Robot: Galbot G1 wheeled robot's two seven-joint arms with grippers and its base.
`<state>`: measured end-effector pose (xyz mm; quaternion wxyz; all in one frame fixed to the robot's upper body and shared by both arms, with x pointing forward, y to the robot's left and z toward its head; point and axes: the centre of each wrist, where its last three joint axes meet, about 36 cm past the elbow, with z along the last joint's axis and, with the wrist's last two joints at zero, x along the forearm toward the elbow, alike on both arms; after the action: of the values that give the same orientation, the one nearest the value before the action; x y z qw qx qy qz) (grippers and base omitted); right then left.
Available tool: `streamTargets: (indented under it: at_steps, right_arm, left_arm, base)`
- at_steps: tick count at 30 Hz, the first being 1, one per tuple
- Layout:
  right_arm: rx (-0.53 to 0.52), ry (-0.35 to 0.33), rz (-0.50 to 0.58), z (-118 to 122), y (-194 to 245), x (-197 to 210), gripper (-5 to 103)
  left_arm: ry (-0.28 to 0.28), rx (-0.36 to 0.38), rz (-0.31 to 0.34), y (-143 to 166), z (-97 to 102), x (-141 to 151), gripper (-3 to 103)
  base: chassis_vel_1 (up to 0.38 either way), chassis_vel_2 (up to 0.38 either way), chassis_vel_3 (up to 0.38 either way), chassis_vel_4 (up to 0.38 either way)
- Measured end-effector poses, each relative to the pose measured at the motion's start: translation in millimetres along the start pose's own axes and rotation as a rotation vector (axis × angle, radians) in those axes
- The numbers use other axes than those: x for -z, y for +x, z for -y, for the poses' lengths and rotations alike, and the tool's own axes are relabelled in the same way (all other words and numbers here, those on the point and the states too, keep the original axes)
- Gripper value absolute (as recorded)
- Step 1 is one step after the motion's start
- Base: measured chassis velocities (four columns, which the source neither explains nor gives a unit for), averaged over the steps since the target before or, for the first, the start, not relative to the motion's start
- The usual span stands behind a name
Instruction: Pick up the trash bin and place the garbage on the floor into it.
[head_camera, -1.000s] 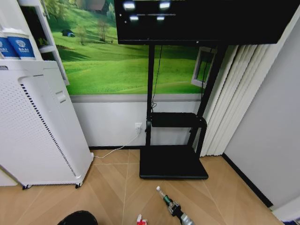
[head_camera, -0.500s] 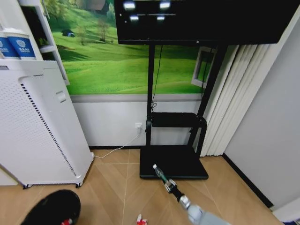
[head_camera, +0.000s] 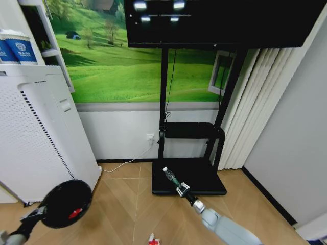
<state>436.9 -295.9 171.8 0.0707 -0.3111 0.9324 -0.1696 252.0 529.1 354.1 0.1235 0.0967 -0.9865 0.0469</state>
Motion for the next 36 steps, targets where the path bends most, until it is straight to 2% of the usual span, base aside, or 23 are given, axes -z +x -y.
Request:
streamTargets:
  at_steps: [7, 19, 21, 27, 36]
  right_arm:
    - [0.073, -0.018, 0.085, -9, -16, 25, 27]
    - [0.184, -0.031, 0.181, -32, -39, 53, 27]
    - [0.218, -0.038, 0.215, -34, -50, 63, 27]
    - [0.229, -0.057, 0.270, -37, -71, 81, 27]
    - [0.250, -0.081, 0.316, -46, -83, 96, 27]
  left_arm:
    - [0.014, -0.037, -0.008, -15, 20.2, -7, 6]
    - [0.027, -0.076, -0.018, -28, 20.1, -16, 6]
    - [0.029, -0.103, -0.012, -43, 28.8, -18, 6]
    - [0.026, -0.139, -0.003, -68, 42.3, -14, 6]
    - [0.035, -0.164, 0.006, -104, 60.8, -14, 6]
  base:
    - [0.000, 0.000, 0.000, 0.000]
    - [0.000, 0.000, 0.000, 0.000]
    - [0.000, 0.000, 0.000, 0.000]
    - [0.000, 0.000, 0.000, 0.000]
    - [0.000, 0.000, 0.000, 0.000]
